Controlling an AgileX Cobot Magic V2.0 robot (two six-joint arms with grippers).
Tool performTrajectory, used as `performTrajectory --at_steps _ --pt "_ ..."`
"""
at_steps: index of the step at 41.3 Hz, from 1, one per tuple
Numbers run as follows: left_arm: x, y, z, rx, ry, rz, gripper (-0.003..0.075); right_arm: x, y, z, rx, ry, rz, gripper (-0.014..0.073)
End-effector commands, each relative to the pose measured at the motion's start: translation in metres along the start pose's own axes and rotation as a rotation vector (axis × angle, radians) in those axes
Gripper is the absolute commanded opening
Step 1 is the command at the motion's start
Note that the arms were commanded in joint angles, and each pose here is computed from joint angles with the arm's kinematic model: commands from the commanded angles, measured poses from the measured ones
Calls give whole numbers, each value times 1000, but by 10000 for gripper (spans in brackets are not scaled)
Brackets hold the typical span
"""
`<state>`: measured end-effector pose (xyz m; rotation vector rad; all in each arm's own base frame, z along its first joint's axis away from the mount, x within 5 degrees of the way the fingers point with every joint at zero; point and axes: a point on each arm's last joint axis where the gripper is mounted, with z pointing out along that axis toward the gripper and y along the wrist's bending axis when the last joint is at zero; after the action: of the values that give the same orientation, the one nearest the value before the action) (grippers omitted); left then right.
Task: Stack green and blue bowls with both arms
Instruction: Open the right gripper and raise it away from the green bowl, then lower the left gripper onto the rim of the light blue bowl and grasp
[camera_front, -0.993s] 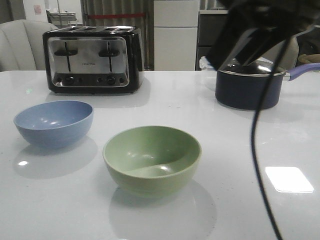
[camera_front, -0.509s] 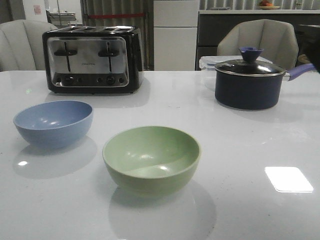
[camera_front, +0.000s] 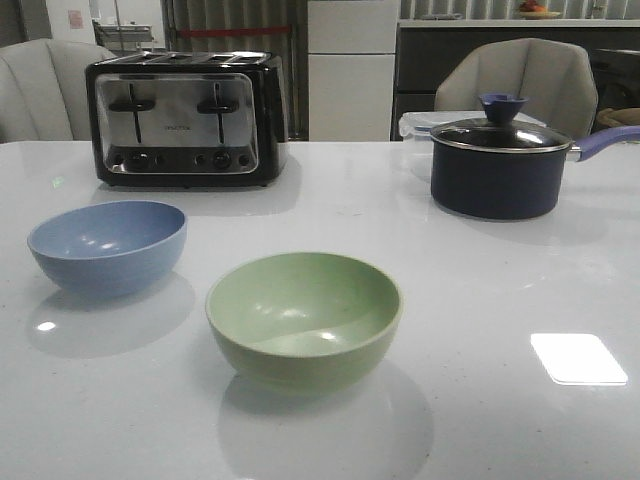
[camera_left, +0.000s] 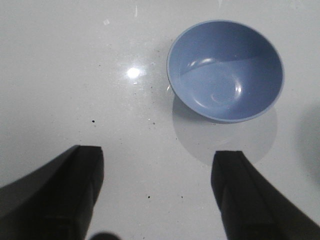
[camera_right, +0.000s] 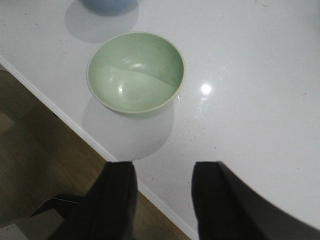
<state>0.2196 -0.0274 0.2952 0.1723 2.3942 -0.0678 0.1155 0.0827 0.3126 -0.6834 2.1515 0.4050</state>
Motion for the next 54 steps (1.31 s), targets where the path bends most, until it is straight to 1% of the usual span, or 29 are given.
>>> performTrajectory --at_steps 1,9,14,22,28,30,34,42,45,48,54 --pt "-27 -2 14 15 -62 -17 505 -13 0 -6 7 -91 -15 397" --pt "-51 -2 70 34 43 -51 505 -13 0 -6 6 -90 -15 397" --pt "-60 -3 102 41 93 -67 505 -13 0 -6 6 -90 -15 397" --pt "-65 -2 145 37 157 -64 505 -12 0 -6 6 -88 -15 397" --pt "-65 -2 164 39 186 -69 494 -12 0 -6 6 -87 -15 397" --pt "-65 -1 167 39 187 -69 465 -12 0 -6 6 -87 -15 397" --pt "-65 -1 172 37 185 -69 382 -12 0 -6 6 -87 -15 397" --pt "-65 -1 172 36 175 -69 185 -12 0 -6 6 -87 -15 397" --pt "-65 -1 172 37 179 -69 129 -12 0 -6 6 -87 -15 397" --pt "-65 -1 170 39 188 -71 90 -12 0 -6 6 -87 -15 397" --pt "-68 -3 154 49 201 -77 93 -12 0 -6 6 -87 -15 397"
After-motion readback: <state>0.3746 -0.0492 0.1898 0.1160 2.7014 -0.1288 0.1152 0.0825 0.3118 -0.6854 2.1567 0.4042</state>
